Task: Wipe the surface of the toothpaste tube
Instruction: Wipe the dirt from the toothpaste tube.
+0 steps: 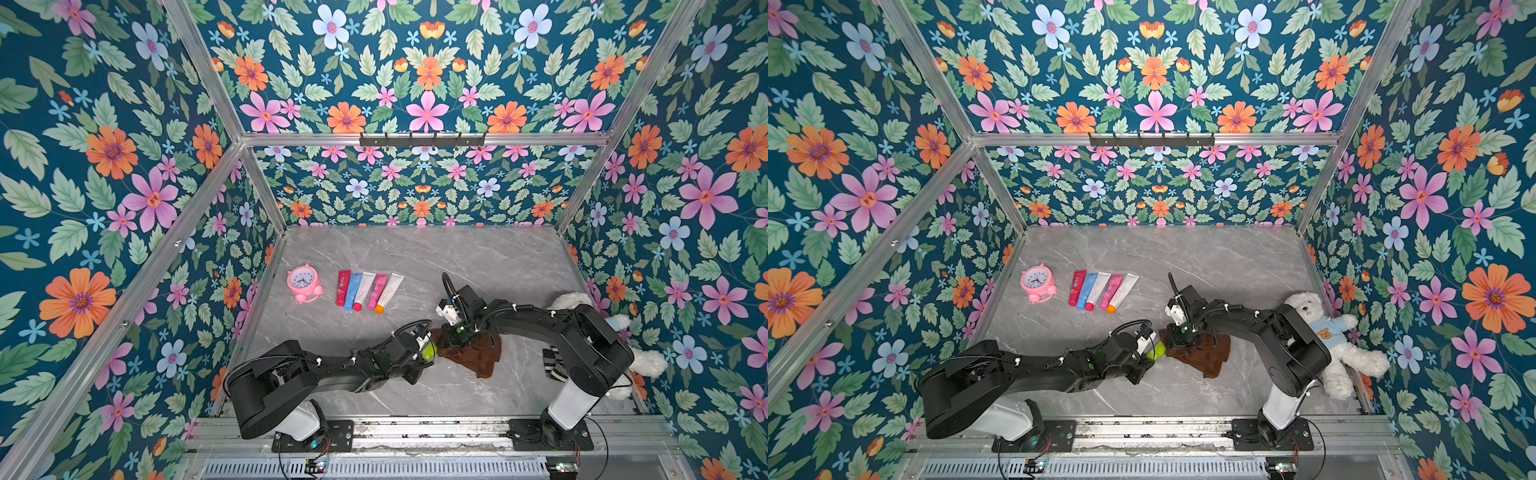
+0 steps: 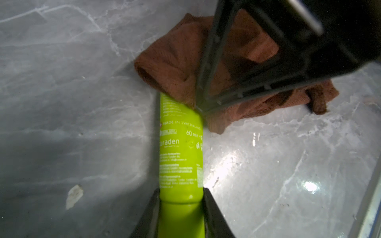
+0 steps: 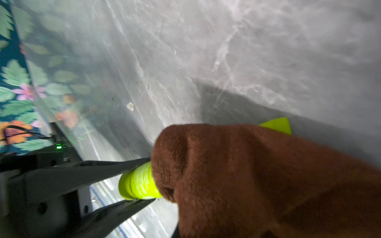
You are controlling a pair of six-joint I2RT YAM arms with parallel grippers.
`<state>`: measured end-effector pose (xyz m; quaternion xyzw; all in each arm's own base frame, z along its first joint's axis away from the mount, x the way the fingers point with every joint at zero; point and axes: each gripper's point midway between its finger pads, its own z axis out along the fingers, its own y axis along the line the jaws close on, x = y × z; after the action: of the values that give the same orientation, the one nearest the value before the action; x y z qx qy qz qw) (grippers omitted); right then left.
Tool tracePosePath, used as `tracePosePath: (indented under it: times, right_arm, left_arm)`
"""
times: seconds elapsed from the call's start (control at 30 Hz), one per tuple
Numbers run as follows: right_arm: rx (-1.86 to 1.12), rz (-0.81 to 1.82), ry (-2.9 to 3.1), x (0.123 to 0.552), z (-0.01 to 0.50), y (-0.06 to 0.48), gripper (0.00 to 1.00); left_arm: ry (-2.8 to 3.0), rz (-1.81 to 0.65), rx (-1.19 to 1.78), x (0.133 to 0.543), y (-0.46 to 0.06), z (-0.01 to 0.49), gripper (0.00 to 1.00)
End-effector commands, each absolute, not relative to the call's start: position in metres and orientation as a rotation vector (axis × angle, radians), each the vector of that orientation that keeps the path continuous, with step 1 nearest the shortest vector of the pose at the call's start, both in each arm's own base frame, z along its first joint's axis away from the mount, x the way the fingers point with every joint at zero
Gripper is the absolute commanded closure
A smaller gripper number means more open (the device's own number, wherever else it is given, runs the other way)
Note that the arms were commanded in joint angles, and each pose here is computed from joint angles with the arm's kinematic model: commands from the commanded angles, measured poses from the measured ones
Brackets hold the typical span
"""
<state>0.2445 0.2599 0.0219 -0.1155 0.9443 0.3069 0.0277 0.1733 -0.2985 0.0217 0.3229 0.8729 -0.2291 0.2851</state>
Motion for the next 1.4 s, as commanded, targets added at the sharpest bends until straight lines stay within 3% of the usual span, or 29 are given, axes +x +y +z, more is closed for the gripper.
tracePosePath:
  times: [0.0, 0.2, 0.5, 0.77, 0.97, 1.23, 1.37]
  right_arm:
    - [-0.195, 0.570, 2.957, 0.271, -0.005, 0.204, 1.00]
    - [-0.220, 0.443, 2.931, 0.280, 0.013, 0.185, 1.00]
    - [-0.425, 0.808, 2.788, 0.246, 0.063, 0.261, 1.00]
    - [-0.494, 0.885, 2.881, 0.230, 0.025, 0.292, 1.00]
    - [-0.429, 0.725, 2.967, 0.231, 0.000, 0.256, 1.00]
    - [-0.195, 0.549, 2.963, 0.264, -0.005, 0.186, 1.00]
    - [-0.186, 0.521, 2.937, 0.271, 0.006, 0.179, 1.00]
  left_arm:
    - [2.390, -0.582, 0.905, 0.164, -0.289, 0.011, 1.00]
    - [2.390, -0.579, 0.903, 0.164, -0.289, 0.011, 1.00]
    - [2.397, -0.580, 0.915, 0.163, -0.291, 0.008, 1.00]
    - [2.392, -0.580, 0.913, 0.163, -0.290, 0.009, 1.00]
    - [2.391, -0.578, 0.910, 0.164, -0.290, 0.010, 1.00]
    - [2.392, -0.578, 0.911, 0.163, -0.290, 0.009, 1.00]
    - [2.393, -0.576, 0.908, 0.164, -0.290, 0.009, 1.00]
